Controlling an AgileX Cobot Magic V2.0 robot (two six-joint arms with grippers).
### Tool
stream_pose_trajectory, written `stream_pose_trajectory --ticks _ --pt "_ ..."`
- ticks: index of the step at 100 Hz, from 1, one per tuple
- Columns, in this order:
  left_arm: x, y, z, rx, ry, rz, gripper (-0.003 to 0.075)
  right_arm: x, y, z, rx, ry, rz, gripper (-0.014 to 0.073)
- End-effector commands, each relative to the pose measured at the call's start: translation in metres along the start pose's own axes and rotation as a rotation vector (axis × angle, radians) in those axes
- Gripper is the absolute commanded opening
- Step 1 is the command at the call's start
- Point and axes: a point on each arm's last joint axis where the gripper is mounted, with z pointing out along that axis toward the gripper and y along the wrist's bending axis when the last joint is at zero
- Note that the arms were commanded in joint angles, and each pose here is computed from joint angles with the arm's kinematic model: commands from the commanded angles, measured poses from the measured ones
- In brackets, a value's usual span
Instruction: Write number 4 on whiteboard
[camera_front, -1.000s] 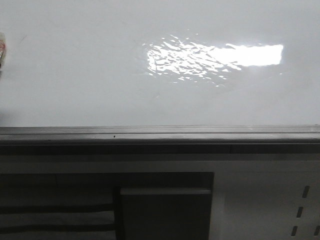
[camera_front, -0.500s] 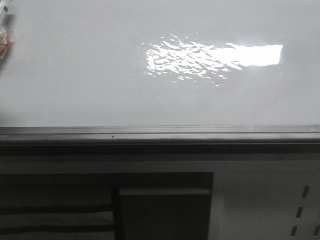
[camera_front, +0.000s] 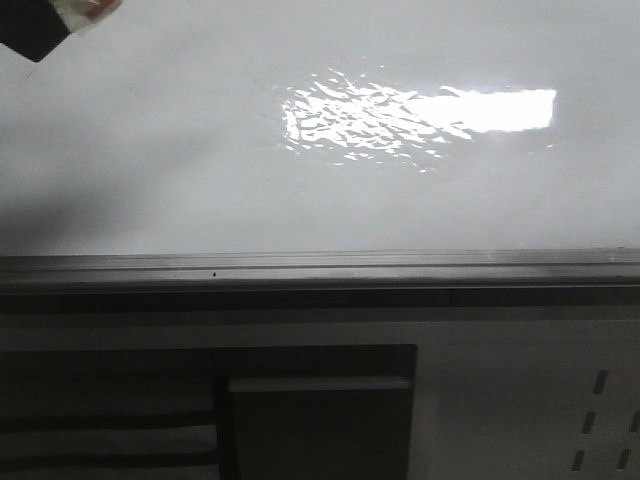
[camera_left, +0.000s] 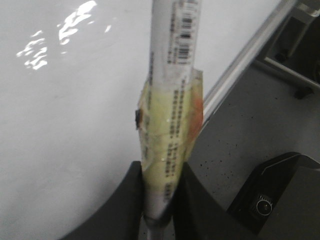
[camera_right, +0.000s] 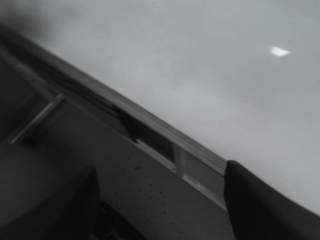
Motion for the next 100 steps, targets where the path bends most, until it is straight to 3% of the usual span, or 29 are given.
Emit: stream_pose_trajectory --ticks 1,8,30,51,66,93,100 --pt "-0.014 -0.011 -0.012 0.014 -0.081 0.076 -0.0020 -0.022 0.002 0.007 -0.144 -0.091 -0.138 0.0469" --pt "-0.016 -0.020 -0.009 0.050 -0.076 0.123 -0.0020 -0.030 0.001 0.019 -0.242 -0.113 -0.214 0.0469" --pt "-0.021 -0.041 0.006 0.142 -0.036 0.229 -0.0020 -0.057 0.016 0.046 -0.375 -0.133 -0.385 0.0468" --pt "-0.034 -0.055 0.015 0.195 -0.034 0.328 -0.0020 -0.074 0.046 0.072 -0.426 -0.114 -0.569 0.0468" --pt "-0.037 -0.065 0.014 0.214 -0.062 0.439 -0.0020 -0.077 0.059 0.084 -0.444 -0.122 -0.601 0.0468" --pt "-0.037 -0.068 0.014 0.220 -0.065 0.448 -0.0020 -0.076 0.066 0.088 -0.480 -0.109 -0.613 0.0465" --pt "-0.037 -0.068 0.014 0.220 -0.065 0.448 -0.0020 -0.075 0.067 0.087 -0.487 -0.105 -0.615 0.0422"
